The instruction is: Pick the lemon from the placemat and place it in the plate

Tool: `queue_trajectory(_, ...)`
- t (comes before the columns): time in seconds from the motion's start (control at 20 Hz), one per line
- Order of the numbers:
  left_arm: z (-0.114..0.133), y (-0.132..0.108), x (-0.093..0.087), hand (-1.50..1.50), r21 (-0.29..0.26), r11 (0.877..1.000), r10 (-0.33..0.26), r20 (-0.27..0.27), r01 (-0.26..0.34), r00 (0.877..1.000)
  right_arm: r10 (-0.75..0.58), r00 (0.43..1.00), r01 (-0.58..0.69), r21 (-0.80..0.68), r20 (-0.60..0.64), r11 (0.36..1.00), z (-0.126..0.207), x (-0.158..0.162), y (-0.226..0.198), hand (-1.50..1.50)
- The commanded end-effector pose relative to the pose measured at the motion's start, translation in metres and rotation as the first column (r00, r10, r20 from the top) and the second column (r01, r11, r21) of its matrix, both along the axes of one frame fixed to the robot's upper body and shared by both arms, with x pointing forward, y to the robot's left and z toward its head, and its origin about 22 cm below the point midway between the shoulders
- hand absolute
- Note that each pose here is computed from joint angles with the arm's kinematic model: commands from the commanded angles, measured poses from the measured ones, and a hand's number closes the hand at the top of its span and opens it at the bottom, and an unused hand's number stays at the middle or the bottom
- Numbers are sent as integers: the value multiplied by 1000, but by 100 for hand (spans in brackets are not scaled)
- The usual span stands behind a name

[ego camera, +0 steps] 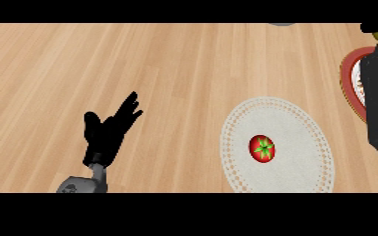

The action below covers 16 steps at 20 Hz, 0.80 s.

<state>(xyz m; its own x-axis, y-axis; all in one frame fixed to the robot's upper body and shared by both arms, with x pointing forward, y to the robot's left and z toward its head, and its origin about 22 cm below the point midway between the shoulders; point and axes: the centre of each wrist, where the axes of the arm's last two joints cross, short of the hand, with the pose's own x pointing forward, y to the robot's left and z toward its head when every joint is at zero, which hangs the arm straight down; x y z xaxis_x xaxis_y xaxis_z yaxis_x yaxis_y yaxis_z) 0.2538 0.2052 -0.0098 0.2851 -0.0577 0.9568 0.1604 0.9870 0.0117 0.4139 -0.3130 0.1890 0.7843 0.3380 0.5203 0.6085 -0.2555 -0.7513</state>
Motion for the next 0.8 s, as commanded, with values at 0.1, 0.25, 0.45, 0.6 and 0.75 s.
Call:
queue_trajectory(0.1,-8,6,-4,0,9,1000,25,-43,-25,999,-207,941,201,49,267,978,-6,-1,-11,150)
queue_trajectory(0.25,-4,7,-4,0,16,999,39,-29,-38,999,-269,933,271,23,238,962,-24,-4,-22,150)
queue_trajectory(0.45,-14,16,-4,0,11,996,90,-46,-89,995,-320,907,342,-36,274,939,-40,-17,-45,150)
queue_trajectory(0.6,-11,14,-6,0,4,997,78,-37,-77,996,-337,899,361,-40,279,932,-65,-24,-50,150)
queue_trajectory(0.75,-11,26,-7,0,11,996,93,-52,-93,994,-369,882,393,-25,294,919,-78,-34,-66,150)
